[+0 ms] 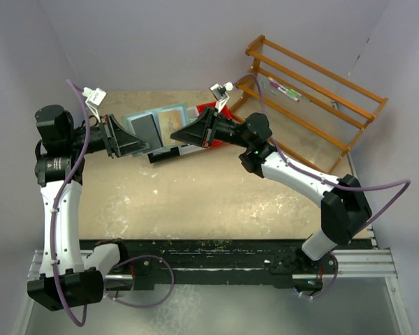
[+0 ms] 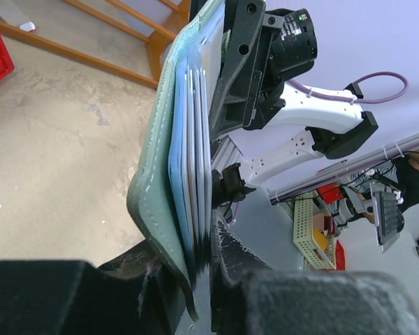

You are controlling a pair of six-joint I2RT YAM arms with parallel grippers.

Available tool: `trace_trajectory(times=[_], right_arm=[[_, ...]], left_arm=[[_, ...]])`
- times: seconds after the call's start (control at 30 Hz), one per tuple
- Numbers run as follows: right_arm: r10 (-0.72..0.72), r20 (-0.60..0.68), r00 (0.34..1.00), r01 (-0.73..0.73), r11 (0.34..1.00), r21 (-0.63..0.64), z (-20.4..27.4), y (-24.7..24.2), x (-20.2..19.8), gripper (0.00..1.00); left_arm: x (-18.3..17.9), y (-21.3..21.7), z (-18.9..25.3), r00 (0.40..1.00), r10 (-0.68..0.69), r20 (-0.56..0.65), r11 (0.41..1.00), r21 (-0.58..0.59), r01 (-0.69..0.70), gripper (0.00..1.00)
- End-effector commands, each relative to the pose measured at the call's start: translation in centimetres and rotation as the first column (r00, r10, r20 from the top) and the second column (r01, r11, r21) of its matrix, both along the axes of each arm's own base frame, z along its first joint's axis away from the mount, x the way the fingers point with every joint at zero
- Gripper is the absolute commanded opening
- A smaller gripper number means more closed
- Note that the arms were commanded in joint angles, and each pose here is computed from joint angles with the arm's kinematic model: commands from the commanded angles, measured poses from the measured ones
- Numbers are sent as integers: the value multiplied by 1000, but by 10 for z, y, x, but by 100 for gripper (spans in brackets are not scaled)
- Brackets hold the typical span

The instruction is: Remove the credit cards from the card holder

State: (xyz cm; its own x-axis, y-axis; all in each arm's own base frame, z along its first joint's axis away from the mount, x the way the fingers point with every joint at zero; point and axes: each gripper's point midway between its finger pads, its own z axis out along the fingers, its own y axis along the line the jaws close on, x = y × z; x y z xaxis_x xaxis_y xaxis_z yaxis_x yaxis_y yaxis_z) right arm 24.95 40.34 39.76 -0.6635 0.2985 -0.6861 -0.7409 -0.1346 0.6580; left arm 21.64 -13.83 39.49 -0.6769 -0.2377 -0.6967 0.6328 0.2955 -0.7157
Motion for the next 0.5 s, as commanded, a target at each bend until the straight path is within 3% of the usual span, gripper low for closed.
trace_trajectory(times=[0.0, 0.17, 0.23, 0.33, 0.47], right_arm=[[-37, 38, 999, 34, 997, 74, 18, -7, -1, 0], [-39, 41, 998, 35, 996, 88, 16, -8, -1, 0], [-37, 44, 998, 32, 995, 92, 17, -9, -3, 0], [-41, 40, 998, 37, 995, 93, 15, -9, -2, 0], [-31, 38, 999, 27, 996, 88, 11, -8, -3, 0]], left_arm=[[2, 0, 6, 999, 12, 32, 1000, -1, -12, 22], [15, 4, -3, 997, 74, -8, 997, 3, -74, 38], [17, 4, -5, 997, 78, -25, 997, -1, -78, 39], [16, 4, -8, 997, 67, -45, 998, -10, -68, 37], [16, 3, -7, 997, 59, -57, 998, -28, -61, 26]])
